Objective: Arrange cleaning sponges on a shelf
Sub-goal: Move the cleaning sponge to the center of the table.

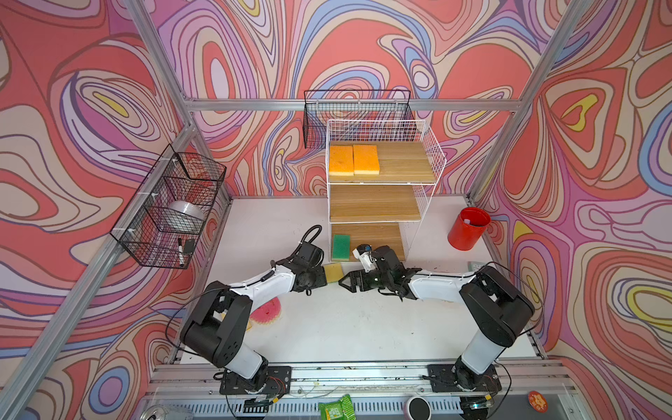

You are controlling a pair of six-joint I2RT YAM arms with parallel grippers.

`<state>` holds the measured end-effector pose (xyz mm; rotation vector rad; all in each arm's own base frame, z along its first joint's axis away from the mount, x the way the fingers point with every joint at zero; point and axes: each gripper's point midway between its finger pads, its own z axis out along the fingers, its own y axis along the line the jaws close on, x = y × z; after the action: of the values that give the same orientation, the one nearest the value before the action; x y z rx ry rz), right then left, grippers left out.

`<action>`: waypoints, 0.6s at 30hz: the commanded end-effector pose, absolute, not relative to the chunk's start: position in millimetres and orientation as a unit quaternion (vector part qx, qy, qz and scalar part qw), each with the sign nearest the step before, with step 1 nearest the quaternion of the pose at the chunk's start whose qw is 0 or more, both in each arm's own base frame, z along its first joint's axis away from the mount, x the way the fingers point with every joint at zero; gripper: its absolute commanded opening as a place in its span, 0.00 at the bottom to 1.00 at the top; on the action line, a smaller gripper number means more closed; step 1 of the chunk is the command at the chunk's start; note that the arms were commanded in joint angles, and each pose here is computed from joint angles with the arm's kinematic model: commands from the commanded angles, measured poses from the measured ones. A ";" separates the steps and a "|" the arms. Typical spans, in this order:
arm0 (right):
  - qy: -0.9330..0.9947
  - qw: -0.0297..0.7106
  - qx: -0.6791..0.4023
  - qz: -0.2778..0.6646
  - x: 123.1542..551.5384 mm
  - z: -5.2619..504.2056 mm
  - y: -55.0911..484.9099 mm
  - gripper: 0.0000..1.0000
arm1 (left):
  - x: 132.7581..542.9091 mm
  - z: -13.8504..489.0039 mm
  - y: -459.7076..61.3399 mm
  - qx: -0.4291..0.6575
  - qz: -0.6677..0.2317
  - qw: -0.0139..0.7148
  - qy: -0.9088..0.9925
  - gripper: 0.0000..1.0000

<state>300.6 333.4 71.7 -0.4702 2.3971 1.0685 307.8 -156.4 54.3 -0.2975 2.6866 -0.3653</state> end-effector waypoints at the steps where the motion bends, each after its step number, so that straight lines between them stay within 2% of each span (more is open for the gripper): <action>1: 0.870 0.253 -0.167 0.389 316.5 72.1 341.5 0.97 | 312.4 58.1 -142.2 -0.134 -0.140 0.215 0.957 0.71; 5: 0.872 0.256 -0.160 0.385 327.1 63.3 347.0 0.96 | 324.1 53.7 -142.3 -0.150 -0.181 0.218 0.947 0.71; 18: 0.862 0.231 -0.168 0.420 331.6 46.8 370.6 0.90 | 344.1 35.2 -156.1 -0.143 -0.206 0.214 0.944 0.65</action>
<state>334.3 362.1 49.6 -0.4430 2.3692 1.1060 334.3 -150.3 33.8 -0.3957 2.6471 -0.5277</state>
